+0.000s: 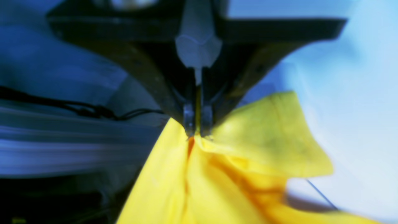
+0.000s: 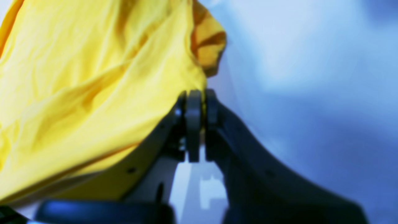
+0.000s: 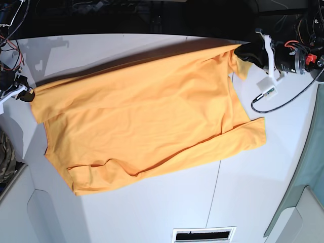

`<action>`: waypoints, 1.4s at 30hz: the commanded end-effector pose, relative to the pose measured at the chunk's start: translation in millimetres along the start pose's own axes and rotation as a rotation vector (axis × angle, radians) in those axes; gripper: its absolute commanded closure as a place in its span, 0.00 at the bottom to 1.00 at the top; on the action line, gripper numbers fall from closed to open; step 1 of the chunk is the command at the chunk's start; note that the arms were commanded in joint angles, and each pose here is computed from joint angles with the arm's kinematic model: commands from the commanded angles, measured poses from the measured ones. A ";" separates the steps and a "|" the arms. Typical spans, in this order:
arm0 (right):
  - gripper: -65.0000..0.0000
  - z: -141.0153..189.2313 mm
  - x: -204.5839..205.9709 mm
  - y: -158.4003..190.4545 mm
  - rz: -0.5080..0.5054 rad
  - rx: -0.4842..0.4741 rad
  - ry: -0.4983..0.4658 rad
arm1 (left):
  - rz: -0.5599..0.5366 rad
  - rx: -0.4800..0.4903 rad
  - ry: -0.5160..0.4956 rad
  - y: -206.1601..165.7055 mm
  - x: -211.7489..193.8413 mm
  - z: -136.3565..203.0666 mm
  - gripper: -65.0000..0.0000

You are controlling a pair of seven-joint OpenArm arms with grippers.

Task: Layout the t-shirt on the table in an organized manner, then fold the t-shirt properly
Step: 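Pull the shirt corner with the left gripper away from the right gripper, then regrasp the shirt side with the left gripper and drag it outward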

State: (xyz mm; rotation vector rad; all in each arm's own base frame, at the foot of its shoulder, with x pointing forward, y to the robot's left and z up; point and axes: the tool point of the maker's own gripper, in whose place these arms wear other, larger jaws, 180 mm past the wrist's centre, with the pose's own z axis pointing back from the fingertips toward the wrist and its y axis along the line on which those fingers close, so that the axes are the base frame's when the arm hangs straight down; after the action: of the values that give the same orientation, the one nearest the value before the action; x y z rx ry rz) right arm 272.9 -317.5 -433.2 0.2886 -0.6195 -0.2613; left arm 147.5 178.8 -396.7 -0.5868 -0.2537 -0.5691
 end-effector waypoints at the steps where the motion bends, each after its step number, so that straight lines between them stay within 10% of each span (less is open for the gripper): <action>1: 1.00 9.8 24.3 -8.6 0.020 -0.027 -0.062 | -0.014 0.022 0.032 4.8 -5.5 7.7 1.00; 12: 1.00 18.4 -17.1 -30.4 -0.014 -0.080 -0.018 | 0.032 -0.054 0.051 -12.1 -18.0 4.5 0.60; 15: 1.00 21.2 -27.2 -35.3 -0.017 -0.091 -0.015 | 0.029 -0.050 0.032 -11.1 -13.4 4.7 0.60; 20: 0.60 24.7 -20.6 -33.4 -0.045 -0.069 -0.056 | -0.004 -0.001 -0.007 -0.2 2.0 5.2 0.60; 27: 0.60 52.2 36.8 -23.6 -0.033 -0.043 -0.246 | -0.044 0.146 -0.144 31.0 35.0 -2.7 0.60; 33: 0.60 50.9 69.5 -15.5 -0.004 -0.042 -0.335 | 0.147 0.235 -0.239 74.9 47.5 -27.0 0.60; 42: 0.60 22.0 79.5 8.9 0.061 -0.009 -0.287 | 0.283 0.214 -0.294 100.3 71.6 -49.6 0.60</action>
State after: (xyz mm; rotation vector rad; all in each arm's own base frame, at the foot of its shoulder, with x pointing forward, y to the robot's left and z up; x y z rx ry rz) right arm 314.9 -330.3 -387.1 0.2381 -0.8588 -0.2622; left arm 263.1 182.6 -458.0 -0.5020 -0.4883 -0.1695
